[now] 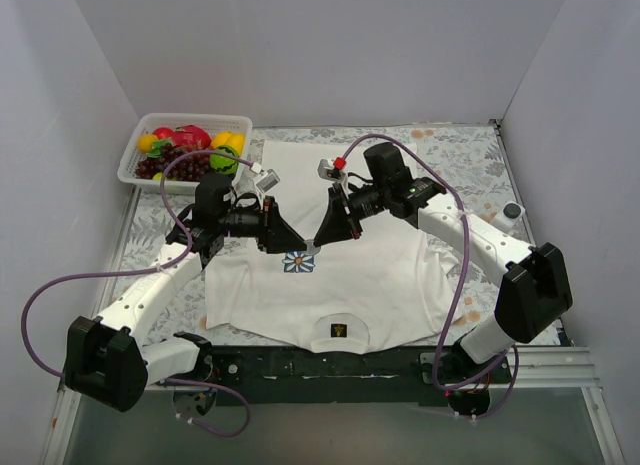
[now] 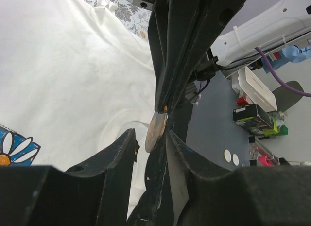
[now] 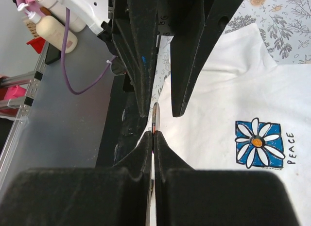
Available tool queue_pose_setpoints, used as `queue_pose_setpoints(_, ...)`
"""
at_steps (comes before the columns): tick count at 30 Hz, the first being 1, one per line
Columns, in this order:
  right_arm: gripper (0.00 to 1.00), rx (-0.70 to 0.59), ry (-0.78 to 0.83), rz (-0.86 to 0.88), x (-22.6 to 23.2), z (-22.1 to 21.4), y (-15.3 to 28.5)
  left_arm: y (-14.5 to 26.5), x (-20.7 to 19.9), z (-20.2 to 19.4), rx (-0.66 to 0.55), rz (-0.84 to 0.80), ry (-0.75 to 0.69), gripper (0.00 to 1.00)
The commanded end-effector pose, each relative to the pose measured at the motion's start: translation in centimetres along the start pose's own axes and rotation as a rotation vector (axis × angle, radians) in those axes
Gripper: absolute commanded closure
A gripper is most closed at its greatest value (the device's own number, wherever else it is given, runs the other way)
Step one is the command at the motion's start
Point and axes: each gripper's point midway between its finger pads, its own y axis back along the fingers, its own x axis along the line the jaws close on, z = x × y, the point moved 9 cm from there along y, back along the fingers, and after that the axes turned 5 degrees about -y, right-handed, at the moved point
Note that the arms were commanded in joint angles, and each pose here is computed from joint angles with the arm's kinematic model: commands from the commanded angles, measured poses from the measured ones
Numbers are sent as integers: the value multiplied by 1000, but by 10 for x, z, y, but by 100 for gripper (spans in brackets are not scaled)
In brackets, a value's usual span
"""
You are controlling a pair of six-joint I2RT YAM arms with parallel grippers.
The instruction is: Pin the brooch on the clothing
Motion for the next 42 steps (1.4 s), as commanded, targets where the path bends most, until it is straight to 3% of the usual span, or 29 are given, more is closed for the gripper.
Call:
queue_pose_setpoints(1, 99, -19, 69, 15, 13, 17, 4, 2, -6, -3, 13, -49, -24, 69)
queue_pose_setpoints(4, 99, -20, 72, 17, 13, 16, 4, -1, -7, -4, 22, -65, -24, 74)
queue_pose_setpoints(6, 99, -18, 67, 20, 13, 15, 4, -2, -5, -4, 21, -52, -16, 96)
queue_pose_setpoints(7, 99, -17, 61, 18, 12, 15, 3, -2, -6, -4, 23, -56, -15, 100)
queue_pose_setpoints(12, 99, -28, 61, 18, 11, 15, 3, -6, -9, -7, 39, -79, -17, 98)
queue_pose_setpoints(14, 99, -34, 65, 19, 13, 17, 2, -8, -9, -7, 45, -85, -11, 93)
queue_pose_setpoints(17, 99, -41, 71, 18, 14, 17, 3, -10, -10, -9, 56, -102, -9, 100)
queue_pose_setpoints(25, 98, -56, 89, -14, 13, 19, 3, -13, -9, -7, 33, -61, -32, 100)
queue_pose_setpoints(27, 89, -66, 99, -31, 17, 21, 5, -11, -10, -5, 22, -42, -42, 100)
queue_pose_setpoints(28, 74, -75, 110, -51, 16, 22, 6, -11, -10, -5, 16, -30, -48, 100)
queue_pose_setpoints(31, 56, -100, 136, -91, 19, 20, 10, -8, -13, -5, -1, -14, -72, 100)
queue_pose_setpoints(34, 50, -110, 139, -107, 22, 18, 13, -6, -18, -2, -13, -22, -90, 100)
queue_pose_setpoints(42, 48, -79, 97, -78, 21, 3, 12, -1, -30, 4, -52, -45, -139, 100)
